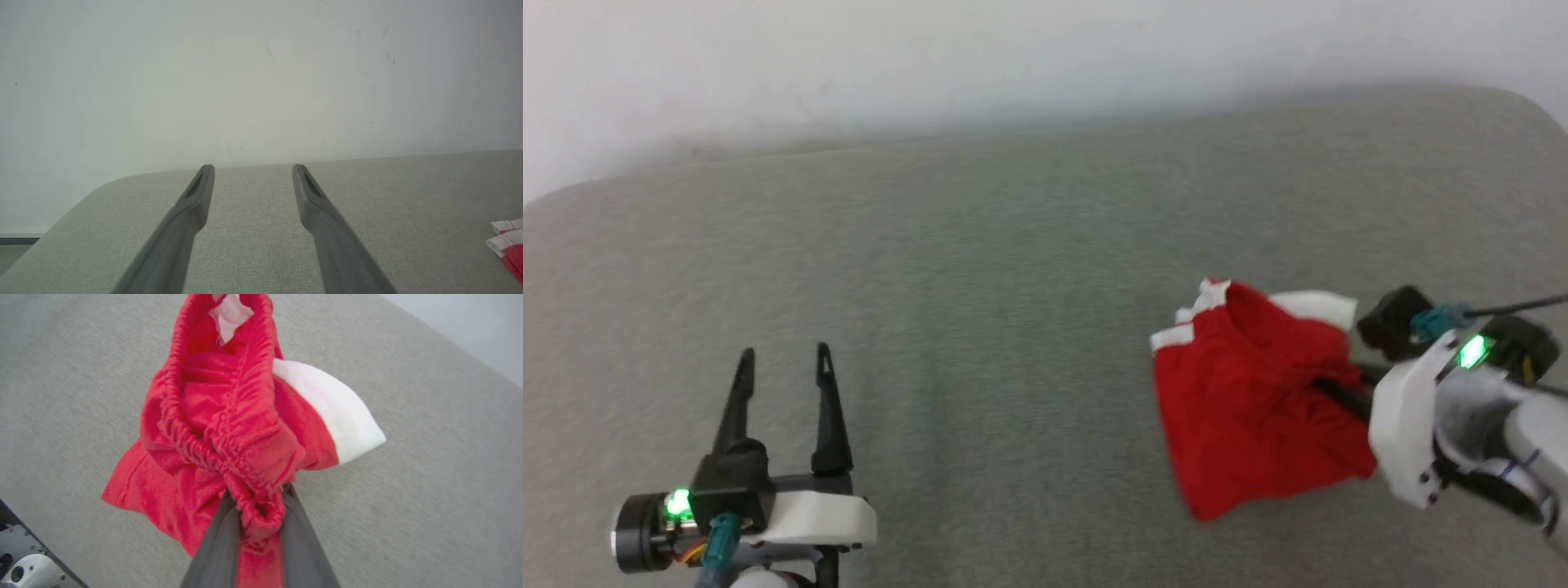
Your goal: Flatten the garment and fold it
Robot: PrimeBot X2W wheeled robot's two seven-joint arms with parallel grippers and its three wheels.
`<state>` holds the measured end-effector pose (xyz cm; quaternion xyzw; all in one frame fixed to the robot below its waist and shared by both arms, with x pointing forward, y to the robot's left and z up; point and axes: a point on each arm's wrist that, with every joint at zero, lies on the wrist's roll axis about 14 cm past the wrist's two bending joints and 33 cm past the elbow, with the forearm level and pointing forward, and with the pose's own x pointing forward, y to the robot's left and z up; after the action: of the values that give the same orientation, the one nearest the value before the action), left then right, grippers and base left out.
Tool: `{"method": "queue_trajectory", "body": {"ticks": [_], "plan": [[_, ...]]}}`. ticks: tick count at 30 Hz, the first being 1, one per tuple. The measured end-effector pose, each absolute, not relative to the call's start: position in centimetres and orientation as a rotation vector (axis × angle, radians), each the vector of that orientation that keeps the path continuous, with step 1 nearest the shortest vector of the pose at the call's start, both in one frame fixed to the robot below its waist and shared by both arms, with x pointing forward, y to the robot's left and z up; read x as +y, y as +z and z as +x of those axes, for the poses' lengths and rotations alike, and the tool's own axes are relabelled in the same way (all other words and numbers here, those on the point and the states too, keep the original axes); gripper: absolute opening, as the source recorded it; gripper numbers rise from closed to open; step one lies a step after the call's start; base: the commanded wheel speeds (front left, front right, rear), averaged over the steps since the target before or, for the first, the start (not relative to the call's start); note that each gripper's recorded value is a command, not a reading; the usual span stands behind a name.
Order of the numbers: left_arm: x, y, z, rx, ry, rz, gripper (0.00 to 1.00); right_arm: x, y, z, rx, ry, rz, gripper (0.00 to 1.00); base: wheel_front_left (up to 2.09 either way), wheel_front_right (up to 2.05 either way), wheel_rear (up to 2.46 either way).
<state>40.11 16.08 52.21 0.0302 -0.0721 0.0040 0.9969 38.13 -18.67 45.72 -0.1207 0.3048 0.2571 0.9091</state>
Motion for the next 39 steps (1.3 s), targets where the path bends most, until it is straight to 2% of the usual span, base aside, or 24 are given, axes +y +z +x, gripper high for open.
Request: {"method": "queue_trajectory", "body": {"ticks": [9,14,21,26,27,28,29,36,39], "plan": [[10.8,53.4,45.3,-0.23,-0.16,0.099,1.0,-33.8,48.7,38.6,0.641,0.167,-0.526,0.0,0.0,0.0,0.0],[8.5,52.2,48.0,-0.239,-0.226,0.091,1.0,-40.8,49.1,39.3,0.674,-0.016,-0.607,0.0,0.0,0.0,0.0],[6.8,49.0,50.0,-0.202,-0.276,0.069,1.0,-46.8,48.4,41.2,0.726,-0.187,-0.68,0.0,0.0,0.0,0.0],[6.9,47.2,50.5,-0.174,-0.27,0.063,1.0,-48.3,47.0,42.6,0.748,-0.245,-0.681,0.0,0.0,0.0,0.0],[7.1,47.0,50.6,-0.17,-0.263,0.065,1.0,-48.2,46.3,42.7,0.758,-0.252,-0.661,0.19,0.0,0.0,0.0],[7.2,46.9,50.5,-0.166,-0.258,0.065,1.0,-48.0,45.6,42.6,0.774,-0.253,-0.653,0.65,0.0,0.0,0.0],[7.4,46.9,50.5,-0.164,-0.251,0.066,1.0,-47.8,45.1,42.6,0.781,-0.252,-0.645,1.0,0.0,0.0,0.0],[8.2,48.2,49.4,-0.16,-0.206,0.037,1.0,-47.3,46.9,42.6,0.66,-0.279,-0.561,1.0,0.0,0.0,0.0],[8.9,49.5,48.4,-0.171,-0.176,0.029,1.0,-47.3,49.5,42.4,0.562,-0.262,-0.591,1.0,0.0,0.0,0.0]]}}
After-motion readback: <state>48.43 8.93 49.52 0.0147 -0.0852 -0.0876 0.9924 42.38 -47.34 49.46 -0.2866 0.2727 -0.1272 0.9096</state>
